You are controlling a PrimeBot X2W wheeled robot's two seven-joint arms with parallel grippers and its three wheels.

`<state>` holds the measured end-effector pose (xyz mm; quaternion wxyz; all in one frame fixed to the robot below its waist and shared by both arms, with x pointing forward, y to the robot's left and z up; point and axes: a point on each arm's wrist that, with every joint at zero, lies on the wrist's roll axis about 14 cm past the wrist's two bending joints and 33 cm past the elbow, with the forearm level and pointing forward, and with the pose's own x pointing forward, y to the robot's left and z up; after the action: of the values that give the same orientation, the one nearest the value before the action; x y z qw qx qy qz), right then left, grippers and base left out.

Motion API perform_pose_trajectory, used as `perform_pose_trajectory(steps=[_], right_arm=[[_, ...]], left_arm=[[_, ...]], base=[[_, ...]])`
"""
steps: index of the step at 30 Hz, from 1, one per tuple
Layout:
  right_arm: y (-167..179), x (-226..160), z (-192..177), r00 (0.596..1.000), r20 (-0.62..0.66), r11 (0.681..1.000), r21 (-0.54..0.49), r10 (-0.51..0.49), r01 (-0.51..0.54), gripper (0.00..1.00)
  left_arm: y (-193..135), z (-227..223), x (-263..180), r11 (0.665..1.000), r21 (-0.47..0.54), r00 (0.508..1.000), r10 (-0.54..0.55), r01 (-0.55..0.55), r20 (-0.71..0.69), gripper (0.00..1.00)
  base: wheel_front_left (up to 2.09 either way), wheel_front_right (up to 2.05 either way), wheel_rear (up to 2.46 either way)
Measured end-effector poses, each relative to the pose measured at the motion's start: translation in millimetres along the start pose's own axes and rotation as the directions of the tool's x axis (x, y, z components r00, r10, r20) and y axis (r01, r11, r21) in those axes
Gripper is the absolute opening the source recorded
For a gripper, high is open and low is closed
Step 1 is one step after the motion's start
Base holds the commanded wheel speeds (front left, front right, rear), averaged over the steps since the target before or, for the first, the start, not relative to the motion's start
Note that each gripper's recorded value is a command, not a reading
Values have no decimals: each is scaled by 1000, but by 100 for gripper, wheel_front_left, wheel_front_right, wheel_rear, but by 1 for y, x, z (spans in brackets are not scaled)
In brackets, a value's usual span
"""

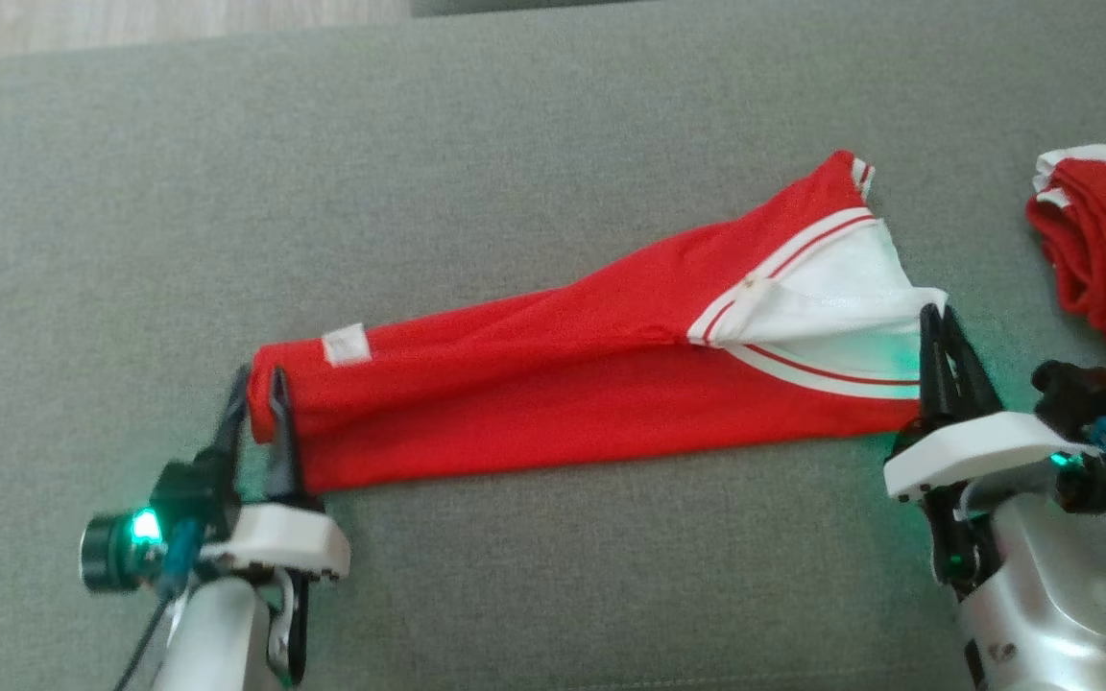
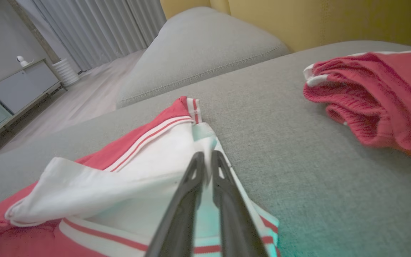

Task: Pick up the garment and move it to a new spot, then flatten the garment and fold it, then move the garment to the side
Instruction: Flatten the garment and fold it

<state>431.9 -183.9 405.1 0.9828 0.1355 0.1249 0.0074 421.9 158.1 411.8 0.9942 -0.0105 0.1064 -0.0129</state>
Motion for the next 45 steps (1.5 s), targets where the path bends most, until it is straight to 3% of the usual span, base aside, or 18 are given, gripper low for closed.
perform_pose_trajectory(steps=[7,19,26,33,39,45], right_arm=[[7,-1,43,991,135,999,-42,13,-7,100],[10,-23,20,996,83,995,-105,12,-3,100],[12,-14,-5,1000,1,991,-133,17,-17,100],[23,30,-11,997,-74,977,-208,39,-53,100],[-5,40,-38,978,-204,966,-258,-38,-16,100],[4,49,-45,970,-240,978,-206,-29,-22,96]], left_arm=[[15,6,-28,996,42,996,81,-82,37,100],[11,0,-67,992,97,996,80,-83,39,100],[9,-11,-67,993,97,997,74,-74,5,100],[7,-19,-57,995,82,997,67,-65,-26,100],[16,-33,-61,993,74,992,98,-93,-74,100],[20,-40,-63,992,72,989,112,-105,-98,100]], base=[[0,0,0],[0,0,0],[0,0,0],[0,0,0],[0,0,0],[0,0,0]])
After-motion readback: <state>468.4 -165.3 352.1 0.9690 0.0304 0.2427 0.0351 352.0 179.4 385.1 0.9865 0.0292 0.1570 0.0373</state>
